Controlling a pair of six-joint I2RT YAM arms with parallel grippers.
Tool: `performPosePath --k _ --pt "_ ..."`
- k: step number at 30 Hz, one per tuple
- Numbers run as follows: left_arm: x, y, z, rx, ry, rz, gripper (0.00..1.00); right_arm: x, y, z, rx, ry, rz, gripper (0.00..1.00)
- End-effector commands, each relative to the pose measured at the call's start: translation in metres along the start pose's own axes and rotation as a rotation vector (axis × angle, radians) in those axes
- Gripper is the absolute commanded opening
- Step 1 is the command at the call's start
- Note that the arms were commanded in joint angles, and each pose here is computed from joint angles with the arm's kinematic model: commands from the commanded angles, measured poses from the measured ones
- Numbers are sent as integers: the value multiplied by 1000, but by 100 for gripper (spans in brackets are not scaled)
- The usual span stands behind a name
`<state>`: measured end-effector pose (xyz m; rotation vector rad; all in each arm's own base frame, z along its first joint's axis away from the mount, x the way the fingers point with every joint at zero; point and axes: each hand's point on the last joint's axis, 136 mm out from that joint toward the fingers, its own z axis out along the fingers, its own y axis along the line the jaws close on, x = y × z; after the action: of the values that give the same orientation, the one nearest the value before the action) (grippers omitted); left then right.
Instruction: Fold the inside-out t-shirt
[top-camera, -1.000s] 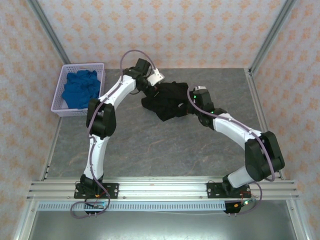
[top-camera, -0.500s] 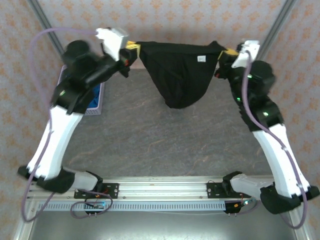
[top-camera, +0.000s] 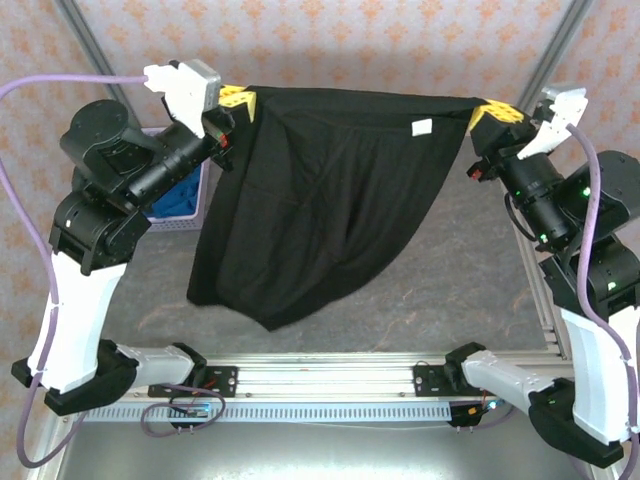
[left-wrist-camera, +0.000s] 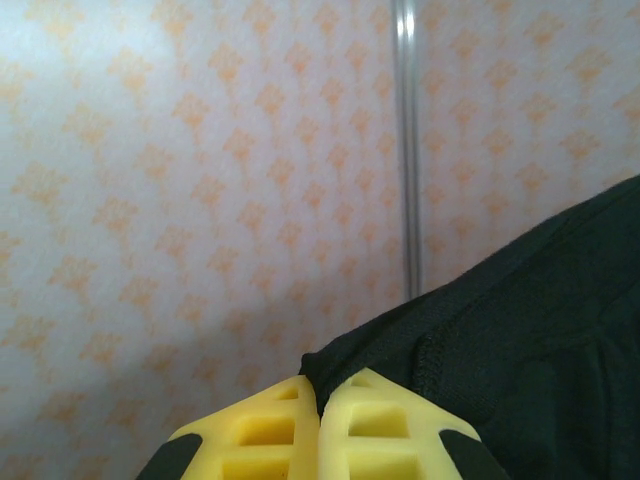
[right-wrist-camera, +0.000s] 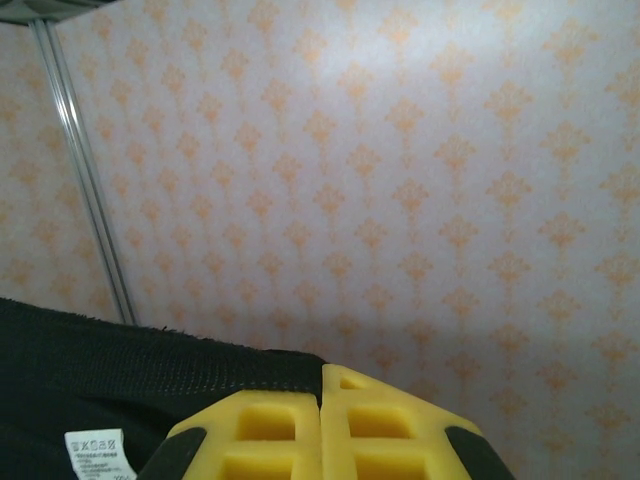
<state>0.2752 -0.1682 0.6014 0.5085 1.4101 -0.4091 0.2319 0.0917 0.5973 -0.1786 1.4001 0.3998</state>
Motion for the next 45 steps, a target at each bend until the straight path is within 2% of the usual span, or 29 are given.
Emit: performPosePath --k 1,3,6,10,12,13,15,17,19,21,22,24,28,32,36,38,40,41,43,45 --pt "18 53 13 -260 73 -24 0 0 -33 1 178 -5 16 0" --pt "47 66 44 -267 143 -62 0 12 -41 18 220 24 11 0" --pt "103 104 94 -321 254 -147 0 44 -59 59 317 83 -12 0" --pt "193 151 158 -392 441 -208 0 116 -81 139 419 229 -30 0" --pt "234 164 183 -396 529 -253 11 147 -86 170 438 299 -40 0" --pt "250 168 191 -400 561 -267 20 164 -89 185 447 344 -45 0" --pt "273 175 197 -415 617 -282 37 199 -94 205 461 454 -62 2" --pt "296 172 189 -424 706 -301 50 232 -100 213 483 580 -94 12" --pt "325 156 178 -397 801 -351 55 263 -103 211 487 677 -118 26" --pt "353 123 171 -329 813 -362 60 292 -104 202 479 740 -124 37" --pt "366 108 164 -318 798 -347 67 307 -104 196 470 762 -120 42" --pt "393 89 148 -302 805 -355 71 335 -103 181 452 807 -102 50" --pt "466 75 144 -261 1030 -342 70 391 -98 151 406 923 -17 55" --pt "497 70 164 -251 1105 -273 67 447 -68 111 300 1056 142 57" --pt "532 85 165 -324 1184 -233 58 481 -74 63 376 1097 173 60" --pt "541 86 172 -319 1175 -256 48 494 -87 46 441 1098 181 62" --pt "542 82 179 -286 1161 -290 33 505 -101 39 498 1097 216 63" --pt "541 80 183 -275 1150 -303 23 511 -108 39 524 1091 236 63" --pt "535 78 187 -255 1127 -327 11 527 -112 45 543 1091 292 64" --pt "517 83 188 -255 1087 -349 4 543 -109 58 530 1091 344 64"
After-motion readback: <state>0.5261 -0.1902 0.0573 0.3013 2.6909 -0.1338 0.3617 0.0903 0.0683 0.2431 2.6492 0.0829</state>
